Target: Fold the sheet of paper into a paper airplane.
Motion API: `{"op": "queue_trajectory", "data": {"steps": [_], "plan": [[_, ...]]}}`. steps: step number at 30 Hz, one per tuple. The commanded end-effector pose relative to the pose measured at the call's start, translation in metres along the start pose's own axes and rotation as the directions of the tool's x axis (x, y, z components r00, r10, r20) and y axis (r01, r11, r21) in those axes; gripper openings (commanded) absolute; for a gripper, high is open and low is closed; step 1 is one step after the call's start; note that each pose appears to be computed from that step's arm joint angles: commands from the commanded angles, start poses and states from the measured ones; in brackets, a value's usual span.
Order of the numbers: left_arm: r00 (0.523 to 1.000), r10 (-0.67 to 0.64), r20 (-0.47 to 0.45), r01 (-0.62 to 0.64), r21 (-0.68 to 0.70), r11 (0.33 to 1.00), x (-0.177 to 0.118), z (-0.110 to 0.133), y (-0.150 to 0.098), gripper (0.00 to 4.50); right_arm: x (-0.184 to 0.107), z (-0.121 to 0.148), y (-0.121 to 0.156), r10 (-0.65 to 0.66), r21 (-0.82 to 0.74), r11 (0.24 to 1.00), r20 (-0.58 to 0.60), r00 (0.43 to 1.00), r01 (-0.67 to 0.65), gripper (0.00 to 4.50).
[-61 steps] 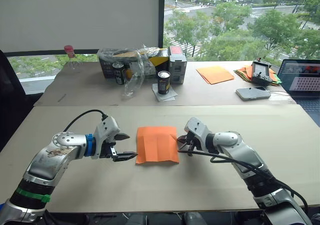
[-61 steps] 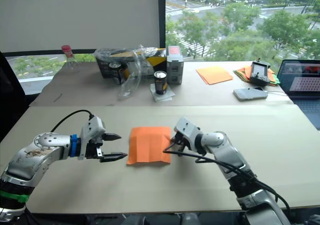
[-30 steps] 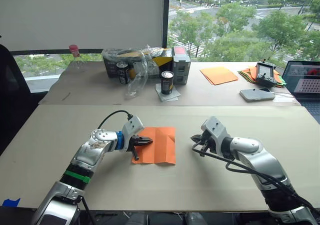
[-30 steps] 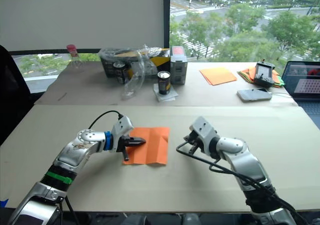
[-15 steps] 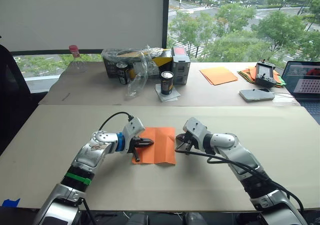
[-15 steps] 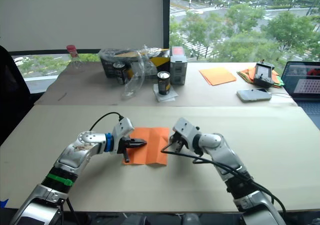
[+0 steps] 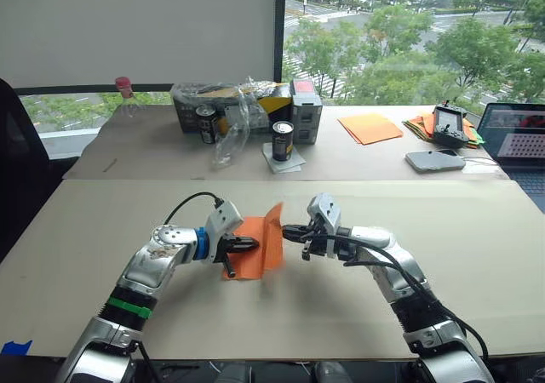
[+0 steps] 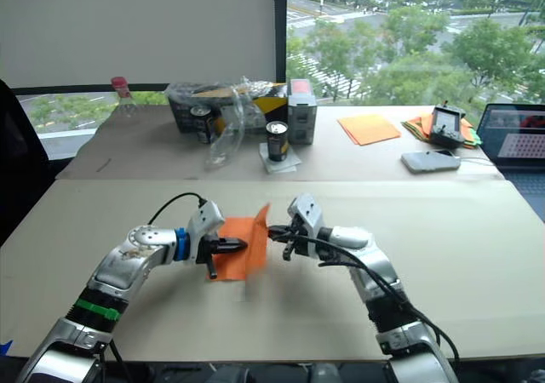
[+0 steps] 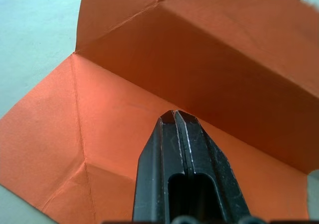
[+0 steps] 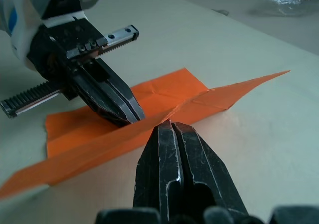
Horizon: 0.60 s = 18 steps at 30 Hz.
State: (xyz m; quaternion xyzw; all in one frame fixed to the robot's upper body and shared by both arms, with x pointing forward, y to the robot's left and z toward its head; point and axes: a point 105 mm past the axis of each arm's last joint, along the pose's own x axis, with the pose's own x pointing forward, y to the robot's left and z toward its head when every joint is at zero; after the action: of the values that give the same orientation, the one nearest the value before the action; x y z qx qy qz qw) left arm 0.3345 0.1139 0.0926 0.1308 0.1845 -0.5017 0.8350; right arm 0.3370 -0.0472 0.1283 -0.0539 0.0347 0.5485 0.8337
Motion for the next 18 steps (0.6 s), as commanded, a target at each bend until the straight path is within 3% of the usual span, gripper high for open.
{"op": "queue_trajectory", "data": {"steps": [1,6,14,18], "plan": [[0.999,0.039,-0.029,-0.04,-0.041,0.998,-0.009,-0.011,0.006,0.03,0.009,0.022,0.01,0.038,-0.008,0.999,0.089,0.995,-0.038,0.0],[0.997,0.074,-0.012,-0.075,-0.058,0.995,-0.017,-0.01,0.011,0.03,0.028,0.011,0.018,0.057,-0.019,0.998,0.046,0.997,-0.056,0.0],[0.978,0.209,0.022,-0.203,-0.143,0.969,-0.069,-0.02,0.032,0.03,0.057,-0.014,0.021,0.076,-0.051,0.996,-0.059,0.995,-0.079,0.0],[0.965,0.258,0.049,-0.248,-0.151,0.957,-0.079,-0.016,0.039,0.03,0.062,-0.029,0.025,0.094,-0.063,0.993,-0.127,0.987,-0.103,0.0]]}}
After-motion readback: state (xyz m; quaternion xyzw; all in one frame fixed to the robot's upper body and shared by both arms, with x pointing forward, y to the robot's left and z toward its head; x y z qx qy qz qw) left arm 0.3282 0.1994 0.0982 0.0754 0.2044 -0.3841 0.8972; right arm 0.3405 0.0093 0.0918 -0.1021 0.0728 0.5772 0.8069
